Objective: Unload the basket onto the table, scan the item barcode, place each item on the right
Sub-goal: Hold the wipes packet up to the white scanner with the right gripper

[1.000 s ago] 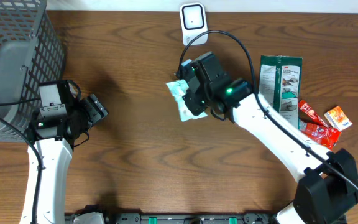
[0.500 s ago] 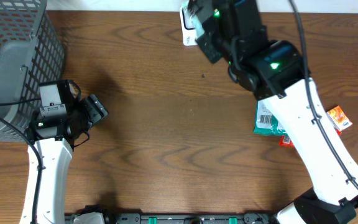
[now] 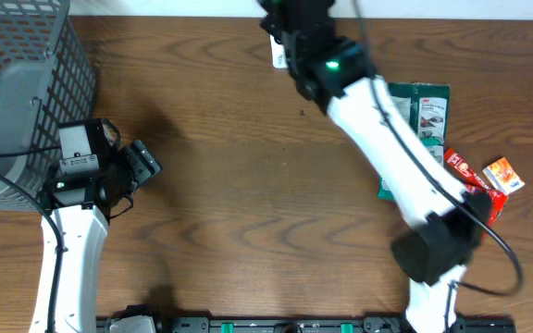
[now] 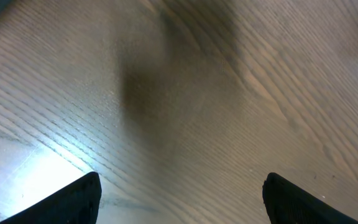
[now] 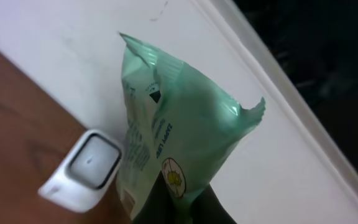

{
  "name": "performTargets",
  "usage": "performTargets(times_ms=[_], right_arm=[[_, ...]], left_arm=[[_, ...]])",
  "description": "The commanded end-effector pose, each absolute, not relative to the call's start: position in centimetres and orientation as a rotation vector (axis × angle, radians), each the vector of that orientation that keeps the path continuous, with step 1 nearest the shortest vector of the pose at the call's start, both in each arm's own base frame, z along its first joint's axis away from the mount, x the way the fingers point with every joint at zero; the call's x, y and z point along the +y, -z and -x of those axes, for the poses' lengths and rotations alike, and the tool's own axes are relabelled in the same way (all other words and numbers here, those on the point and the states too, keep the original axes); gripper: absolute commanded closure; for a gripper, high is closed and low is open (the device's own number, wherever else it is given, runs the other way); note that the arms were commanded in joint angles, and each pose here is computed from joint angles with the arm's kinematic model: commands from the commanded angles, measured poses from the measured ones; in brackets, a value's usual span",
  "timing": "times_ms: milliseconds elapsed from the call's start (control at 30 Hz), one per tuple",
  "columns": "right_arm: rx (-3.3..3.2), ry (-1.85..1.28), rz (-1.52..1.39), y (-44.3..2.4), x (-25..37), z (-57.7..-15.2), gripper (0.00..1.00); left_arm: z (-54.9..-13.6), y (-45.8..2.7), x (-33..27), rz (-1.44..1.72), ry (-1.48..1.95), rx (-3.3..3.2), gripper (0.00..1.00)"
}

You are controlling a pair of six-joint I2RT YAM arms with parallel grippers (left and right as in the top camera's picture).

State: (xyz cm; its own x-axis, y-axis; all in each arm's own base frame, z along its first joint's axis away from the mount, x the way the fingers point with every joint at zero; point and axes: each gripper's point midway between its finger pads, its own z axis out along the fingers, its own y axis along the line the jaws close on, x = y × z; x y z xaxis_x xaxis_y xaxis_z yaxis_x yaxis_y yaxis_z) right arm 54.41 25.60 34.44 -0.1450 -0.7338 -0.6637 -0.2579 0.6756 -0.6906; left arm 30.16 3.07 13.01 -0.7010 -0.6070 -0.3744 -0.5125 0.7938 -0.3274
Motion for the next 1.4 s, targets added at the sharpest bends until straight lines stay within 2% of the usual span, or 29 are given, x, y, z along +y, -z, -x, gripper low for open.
performTargets(times_ms=[0,267,467,733,1133,1367], right_arm=[[1.664,0.742,0.894,-31.1,25.4,-57.4,0.99],[1.543,0.981,0.992,-23.0,27.6,-62.0,0.99],[1.454,1.089,1.004,-18.8,28.2,-63.8,0.99],[1.452,1.115,1.039,-14.8,28.2,-64.4,0.99],[1.566,0.997,1.242,-9.1,29.0,-63.5,0.99],[1.649,0.9,1.117,-8.6,28.4,-63.7,0.99]], left_arm=[[-30.3,-13.2,3.4,0.827,0.255,2.511,0.16],[-30.3,-13.2,3.4,0.827,0.255,2.511,0.16],[-30.3,-13.2,3.4,0.827,0.255,2.511,0.16],[-30.3,-13.2,3.4,0.827,0.255,2.511,0.16],[-30.3,-13.2,3.4,0.827,0.255,2.511,0.16],[-30.3,-13.2,3.4,0.827,0.255,2.511,0.16]])
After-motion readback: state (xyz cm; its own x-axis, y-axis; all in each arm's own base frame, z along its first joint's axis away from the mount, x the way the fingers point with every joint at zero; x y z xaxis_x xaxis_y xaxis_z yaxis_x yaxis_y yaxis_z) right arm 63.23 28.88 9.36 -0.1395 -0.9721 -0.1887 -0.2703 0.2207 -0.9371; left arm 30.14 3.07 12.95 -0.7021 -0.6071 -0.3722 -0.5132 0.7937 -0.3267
